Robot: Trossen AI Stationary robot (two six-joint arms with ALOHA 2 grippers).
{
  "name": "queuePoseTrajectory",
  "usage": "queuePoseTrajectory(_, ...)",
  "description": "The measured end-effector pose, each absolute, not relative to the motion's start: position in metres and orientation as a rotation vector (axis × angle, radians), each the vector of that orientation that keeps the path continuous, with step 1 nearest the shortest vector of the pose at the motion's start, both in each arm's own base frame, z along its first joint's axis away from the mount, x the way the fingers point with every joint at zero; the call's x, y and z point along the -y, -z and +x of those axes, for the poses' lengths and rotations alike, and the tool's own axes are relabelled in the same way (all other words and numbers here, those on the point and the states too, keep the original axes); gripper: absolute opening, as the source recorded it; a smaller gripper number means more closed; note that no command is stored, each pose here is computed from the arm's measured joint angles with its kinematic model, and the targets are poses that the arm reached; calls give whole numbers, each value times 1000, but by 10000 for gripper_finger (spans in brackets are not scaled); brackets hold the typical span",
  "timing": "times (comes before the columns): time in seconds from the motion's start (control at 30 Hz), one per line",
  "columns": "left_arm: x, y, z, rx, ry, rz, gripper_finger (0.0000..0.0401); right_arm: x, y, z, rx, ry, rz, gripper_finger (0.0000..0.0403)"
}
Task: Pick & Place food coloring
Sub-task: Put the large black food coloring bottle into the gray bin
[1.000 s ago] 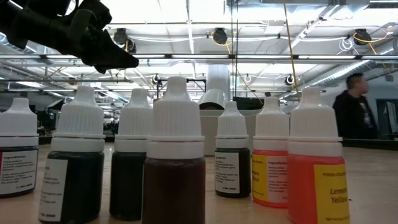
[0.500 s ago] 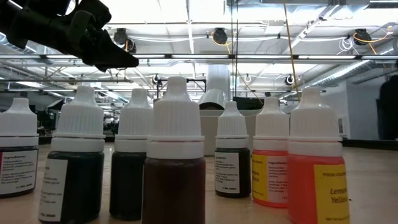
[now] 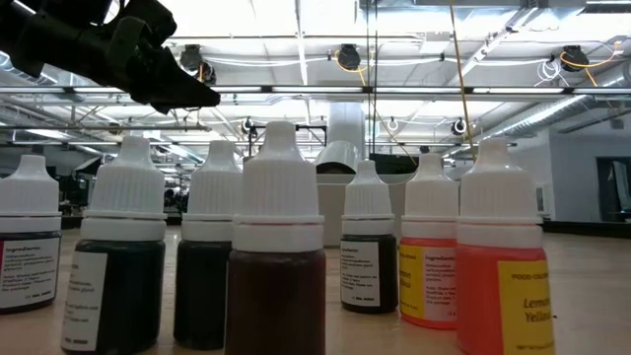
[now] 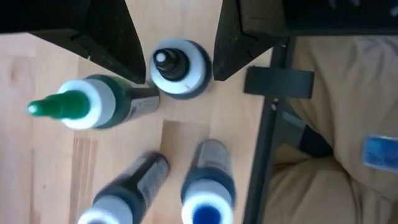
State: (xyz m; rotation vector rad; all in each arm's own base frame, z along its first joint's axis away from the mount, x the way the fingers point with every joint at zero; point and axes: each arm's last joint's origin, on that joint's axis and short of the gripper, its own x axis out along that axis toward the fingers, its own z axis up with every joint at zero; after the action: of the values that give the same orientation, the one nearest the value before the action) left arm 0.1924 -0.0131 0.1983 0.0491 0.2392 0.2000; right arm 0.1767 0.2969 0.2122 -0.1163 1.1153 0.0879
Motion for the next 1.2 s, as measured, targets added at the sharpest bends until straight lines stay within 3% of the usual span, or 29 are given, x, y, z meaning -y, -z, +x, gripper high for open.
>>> queuePoseTrajectory(0.27, 13, -198, 192, -239, -200, 47, 49, -294, -204, 178, -1139, -90, -101, 174)
queuePoseTrajectory(0.53, 13, -198, 192, -239, -201, 48, 49, -295, -206, 178, -1151, -99, -65, 102)
queuePoseTrajectory(0.77, 13, -198, 192, -240, -201, 48, 49, -292, -211, 178, -1225, -142, -16, 102)
queuePoseTrajectory(1.2, 13, -198, 192, -240, -201, 51, 49, -246, -296, 174, -1044, -301, 143, 102)
